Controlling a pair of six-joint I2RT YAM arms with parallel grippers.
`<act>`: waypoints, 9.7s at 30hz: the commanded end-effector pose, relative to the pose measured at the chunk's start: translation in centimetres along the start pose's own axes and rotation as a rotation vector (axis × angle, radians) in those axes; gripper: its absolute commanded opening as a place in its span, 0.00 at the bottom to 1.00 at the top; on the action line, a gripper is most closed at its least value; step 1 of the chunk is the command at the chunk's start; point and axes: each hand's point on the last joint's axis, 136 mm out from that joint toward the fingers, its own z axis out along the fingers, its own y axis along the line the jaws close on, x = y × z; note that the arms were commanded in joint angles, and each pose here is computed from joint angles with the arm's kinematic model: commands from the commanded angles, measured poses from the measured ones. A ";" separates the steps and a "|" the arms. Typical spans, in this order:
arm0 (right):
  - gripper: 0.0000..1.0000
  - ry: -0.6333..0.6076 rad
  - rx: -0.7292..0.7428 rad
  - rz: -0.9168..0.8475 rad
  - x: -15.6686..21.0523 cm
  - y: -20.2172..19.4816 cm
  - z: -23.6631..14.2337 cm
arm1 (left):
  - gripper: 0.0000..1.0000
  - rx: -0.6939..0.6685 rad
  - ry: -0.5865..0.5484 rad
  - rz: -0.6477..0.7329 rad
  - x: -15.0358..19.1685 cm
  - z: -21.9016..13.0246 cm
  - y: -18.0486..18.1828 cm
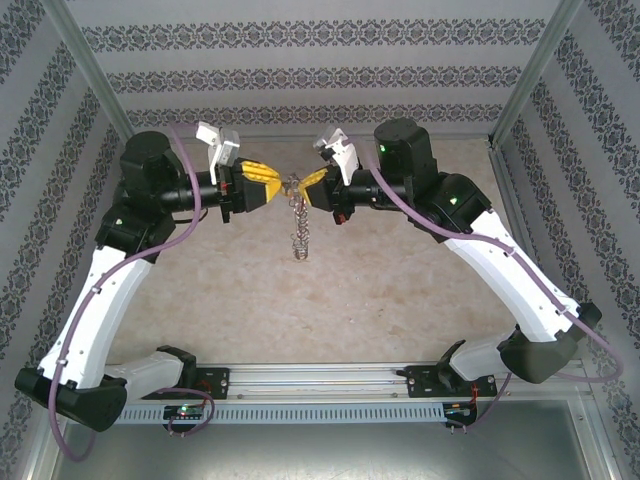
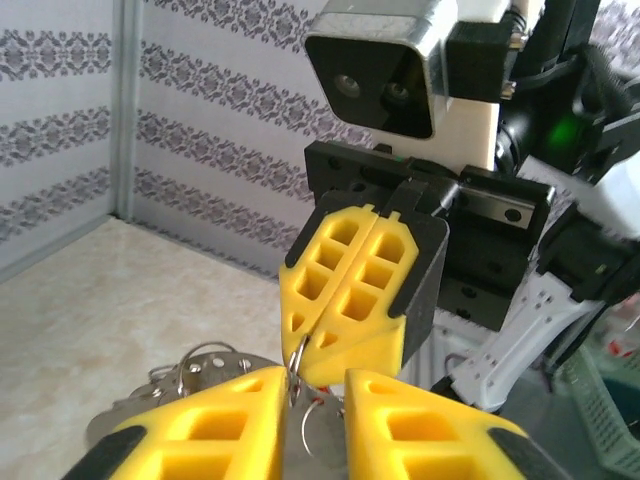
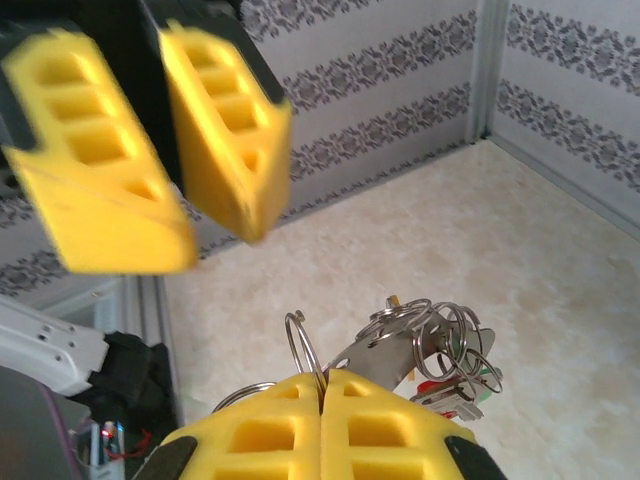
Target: Put the keys on the keyring
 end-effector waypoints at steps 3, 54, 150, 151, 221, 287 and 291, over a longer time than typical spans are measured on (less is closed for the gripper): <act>0.00 -0.007 0.068 -0.149 -1.2 0.7 -2.1 | 0.29 -0.029 0.102 0.087 1.1 -0.5 -1.0; 0.23 0.049 0.071 -0.214 -0.2 1.3 -2.3 | 0.00 0.101 0.080 0.148 -0.1 4.0 -2.6; 0.00 0.001 0.157 -0.287 -2.2 -0.5 -2.5 | 0.20 -0.030 0.135 0.141 0.5 2.3 -0.1; 0.00 0.006 0.162 -0.297 -2.1 -0.5 -2.3 | 0.21 -0.027 0.152 0.146 0.7 2.4 -0.2; 0.00 0.011 0.025 -0.177 0.3 1.3 -1.9 | 0.00 0.102 0.010 0.113 -1.8 3.3 -2.1; 0.00 -0.119 -0.153 -0.063 -3.6 2.8 -3.2 | 0.02 0.190 -0.042 0.069 -2.1 2.7 -2.8; 0.00 -0.103 -0.064 -0.109 -3.2 1.7 -3.5 | 0.18 0.078 0.027 0.102 -1.0 2.4 -1.6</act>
